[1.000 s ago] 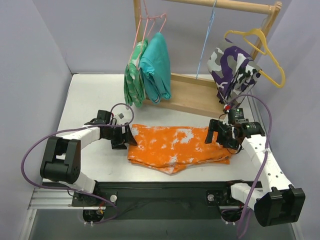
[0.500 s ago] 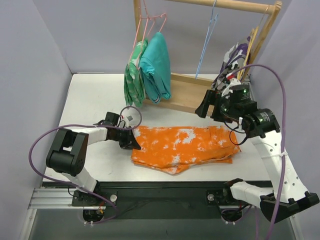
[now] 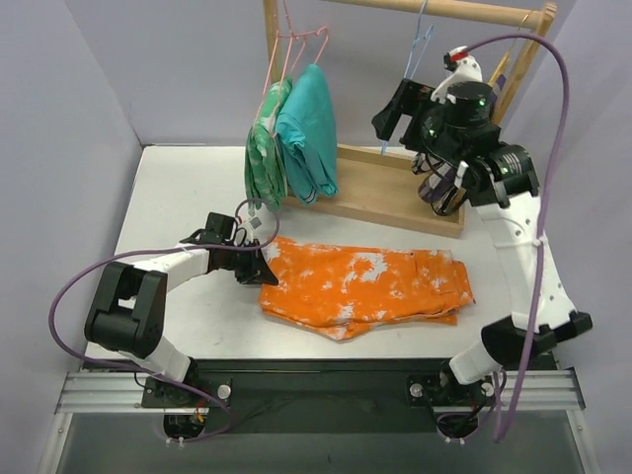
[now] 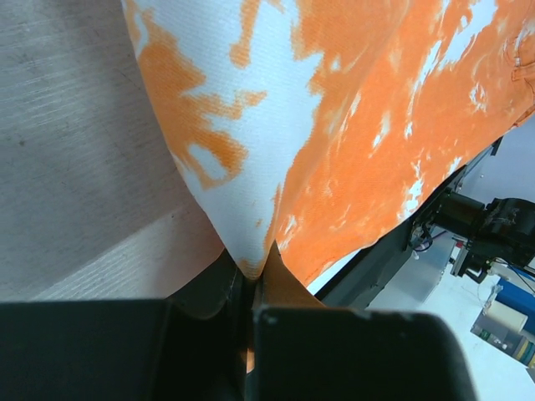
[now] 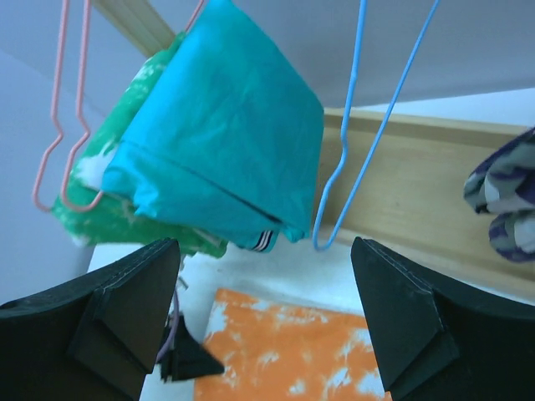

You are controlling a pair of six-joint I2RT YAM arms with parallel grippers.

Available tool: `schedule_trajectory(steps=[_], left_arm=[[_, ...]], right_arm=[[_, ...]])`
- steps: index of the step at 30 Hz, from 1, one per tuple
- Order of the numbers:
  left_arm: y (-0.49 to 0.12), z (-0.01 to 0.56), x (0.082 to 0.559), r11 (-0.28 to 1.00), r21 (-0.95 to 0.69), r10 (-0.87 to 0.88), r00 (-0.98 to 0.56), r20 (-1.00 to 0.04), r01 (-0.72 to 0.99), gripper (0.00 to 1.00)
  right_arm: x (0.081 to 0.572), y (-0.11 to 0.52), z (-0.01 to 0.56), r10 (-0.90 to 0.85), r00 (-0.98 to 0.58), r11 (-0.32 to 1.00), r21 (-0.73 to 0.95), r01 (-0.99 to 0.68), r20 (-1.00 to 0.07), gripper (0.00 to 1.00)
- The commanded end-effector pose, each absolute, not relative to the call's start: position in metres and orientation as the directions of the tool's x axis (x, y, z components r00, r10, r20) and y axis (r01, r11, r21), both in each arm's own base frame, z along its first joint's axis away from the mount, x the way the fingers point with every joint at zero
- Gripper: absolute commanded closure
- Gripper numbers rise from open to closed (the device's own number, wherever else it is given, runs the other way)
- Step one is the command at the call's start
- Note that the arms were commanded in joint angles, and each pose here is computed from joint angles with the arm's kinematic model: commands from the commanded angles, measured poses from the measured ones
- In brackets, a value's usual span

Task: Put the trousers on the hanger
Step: Pick up the hanger from the clothesline.

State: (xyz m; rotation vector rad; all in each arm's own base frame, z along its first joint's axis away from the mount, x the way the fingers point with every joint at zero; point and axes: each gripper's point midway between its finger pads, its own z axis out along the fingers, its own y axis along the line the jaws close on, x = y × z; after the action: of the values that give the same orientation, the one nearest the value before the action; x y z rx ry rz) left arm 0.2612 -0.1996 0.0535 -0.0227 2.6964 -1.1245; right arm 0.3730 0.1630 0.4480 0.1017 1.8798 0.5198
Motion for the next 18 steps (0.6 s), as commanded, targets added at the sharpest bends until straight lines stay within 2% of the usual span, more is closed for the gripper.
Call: schedule_trajectory(steps=[1,11,18], left_arm=[[-0.2,0.079,0.277,0.705,-0.696,-0.109,-0.949,-0.296,0.137,1.0],[-0.193,0.085,0.273,0.734,-0.662,-0.103,-0.939,-0.328,0.151,1.0],[-0.191,0.091,0.278,0.744,-0.648,-0.101,-0.931,-0.35,0.164,1.0]], right_arm=[[0.421,0.155,0.465,0.318,-0.247,0.93,0.352,-0.106,-0.915,0.14],[0.484,0.122,0.452,0.345,-0.191,0.937,0.35,0.01,-0.919,0.16],[0.507,0.136,0.452,0.338,-0.207,0.926,0.364,-0.103,-0.918,0.23]])
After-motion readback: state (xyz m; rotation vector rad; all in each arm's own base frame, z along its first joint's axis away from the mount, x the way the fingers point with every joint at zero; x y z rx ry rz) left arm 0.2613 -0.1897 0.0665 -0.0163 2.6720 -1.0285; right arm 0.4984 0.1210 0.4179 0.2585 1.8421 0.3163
